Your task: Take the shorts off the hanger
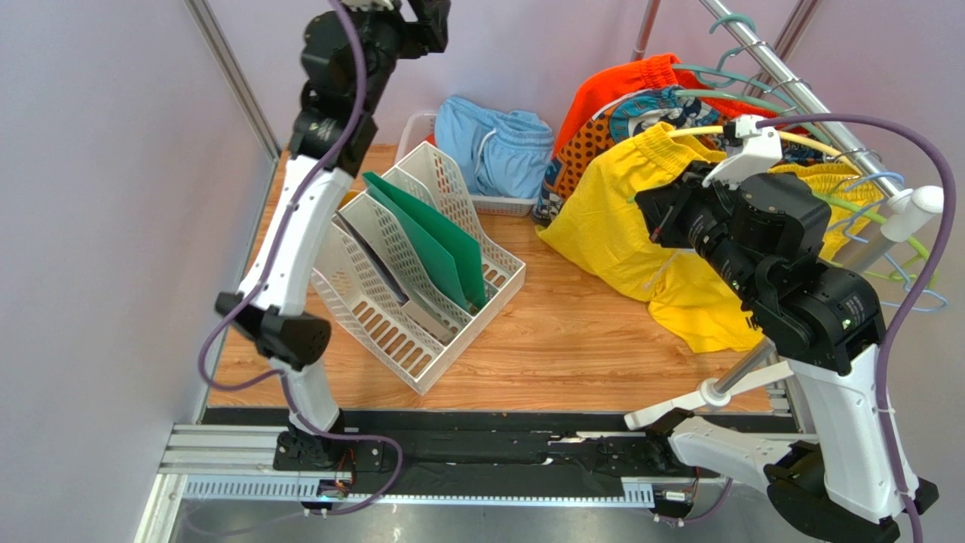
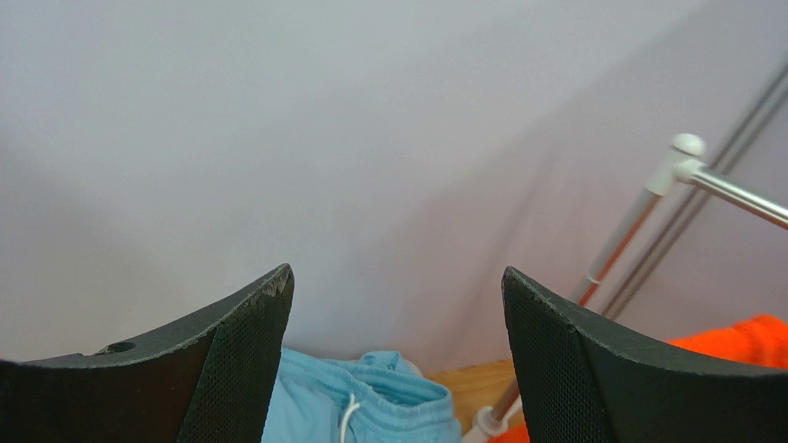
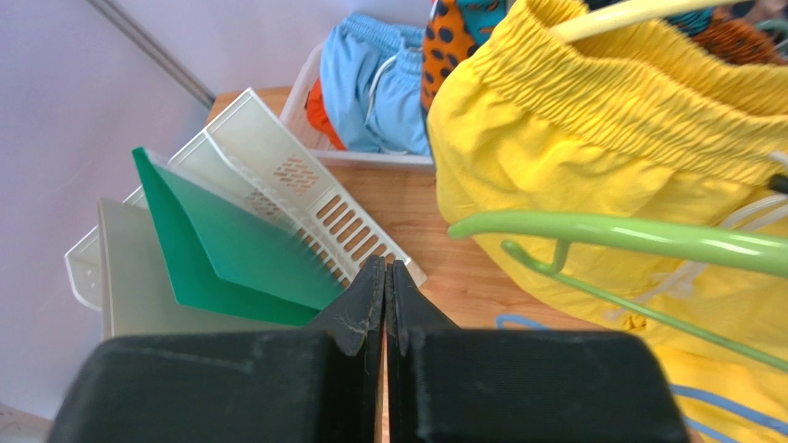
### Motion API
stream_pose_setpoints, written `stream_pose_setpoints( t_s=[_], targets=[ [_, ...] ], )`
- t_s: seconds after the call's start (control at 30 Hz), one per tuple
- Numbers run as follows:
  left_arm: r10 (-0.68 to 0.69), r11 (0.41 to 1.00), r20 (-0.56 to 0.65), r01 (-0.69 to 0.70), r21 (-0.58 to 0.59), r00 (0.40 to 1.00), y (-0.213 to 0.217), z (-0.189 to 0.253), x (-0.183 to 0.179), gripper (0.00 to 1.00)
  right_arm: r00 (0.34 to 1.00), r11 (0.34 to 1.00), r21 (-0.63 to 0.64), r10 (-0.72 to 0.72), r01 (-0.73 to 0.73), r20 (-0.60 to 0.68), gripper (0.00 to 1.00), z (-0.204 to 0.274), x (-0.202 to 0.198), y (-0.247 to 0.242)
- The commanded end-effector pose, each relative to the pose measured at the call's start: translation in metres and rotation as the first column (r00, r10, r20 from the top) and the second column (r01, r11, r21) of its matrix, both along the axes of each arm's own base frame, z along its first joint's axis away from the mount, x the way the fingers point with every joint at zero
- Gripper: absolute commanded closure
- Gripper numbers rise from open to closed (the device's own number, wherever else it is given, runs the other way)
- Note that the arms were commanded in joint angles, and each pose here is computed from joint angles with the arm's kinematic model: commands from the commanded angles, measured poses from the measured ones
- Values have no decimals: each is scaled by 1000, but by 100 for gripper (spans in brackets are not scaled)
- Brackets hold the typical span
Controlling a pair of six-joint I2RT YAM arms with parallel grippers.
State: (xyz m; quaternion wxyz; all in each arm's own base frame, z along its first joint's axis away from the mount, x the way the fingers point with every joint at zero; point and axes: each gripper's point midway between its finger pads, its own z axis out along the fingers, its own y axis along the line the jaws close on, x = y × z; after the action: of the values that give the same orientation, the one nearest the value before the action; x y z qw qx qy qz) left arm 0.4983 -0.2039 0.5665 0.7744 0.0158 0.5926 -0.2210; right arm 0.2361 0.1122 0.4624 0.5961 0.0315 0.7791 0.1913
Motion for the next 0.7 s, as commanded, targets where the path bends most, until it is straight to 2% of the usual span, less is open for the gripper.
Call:
stream_pose_setpoints(
  t_s=[0.0,0.07,0.1,0.13,0.17,0.2,0.23,0.27,0.33,0.37,0.4,0.43,0.47,0.53,0.57,0.6,0.67],
  targets=[
    [-142,989,-57,144,37,988,-2,6,-71,15,993,989,91,114,-114,9,100,4,-7,23],
    [-259,965,-42,261,32,965,-10,18,-120,16,985,976,130,173,-173,8,100,3,-13,35],
    [-301,951,-99,307,46,948,-19,-4,-131,16,981,970,146,194,-195,17,100,5,-14,39],
    [-353,931,-113,360,53,929,-26,-9,-149,16,975,962,158,221,-221,21,100,5,-18,43],
    [-412,908,-82,416,52,908,-29,2,-188,16,966,949,183,257,-256,18,100,2,-25,48],
    [-444,889,-134,454,53,886,-37,-21,-199,16,955,935,201,294,-293,28,100,4,-30,53],
    [-481,870,-142,491,45,865,-41,-25,-217,16,947,922,223,320,-318,28,100,4,-37,56],
    [-555,827,-110,561,39,825,-46,-17,-257,16,945,915,245,328,-319,6,99,-4,-38,59],
    [-627,770,-163,638,22,762,-60,-45,-287,17,932,890,286,359,-355,38,96,0,-52,59],
    [-694,712,-131,702,16,708,-63,-40,-322,18,929,882,311,369,-354,13,94,-9,-54,62],
    [-714,688,-179,725,1,677,-71,-62,-331,18,926,868,334,376,-368,42,92,-5,-64,58],
    [-735,665,-188,746,-14,651,-73,-68,-344,20,917,853,350,397,-386,43,91,-7,-69,60],
    [-776,616,-197,787,-29,600,-77,-80,-366,21,914,841,383,405,-382,21,89,-18,-71,63],
    [-812,569,-207,820,-69,546,-77,-90,-387,21,904,812,424,425,-401,41,86,-20,-88,59],
    [-832,543,-187,835,-84,522,-71,-89,-401,21,905,806,441,425,-395,33,83,-28,-90,58],
    [-849,507,-234,855,-110,473,-77,-113,-411,21,902,795,477,432,-373,-14,82,-47,-89,63],
    [-877,458,-234,877,-146,420,-71,-125,-429,21,892,766,518,453,-381,-13,79,-58,-102,61]
  ],
)
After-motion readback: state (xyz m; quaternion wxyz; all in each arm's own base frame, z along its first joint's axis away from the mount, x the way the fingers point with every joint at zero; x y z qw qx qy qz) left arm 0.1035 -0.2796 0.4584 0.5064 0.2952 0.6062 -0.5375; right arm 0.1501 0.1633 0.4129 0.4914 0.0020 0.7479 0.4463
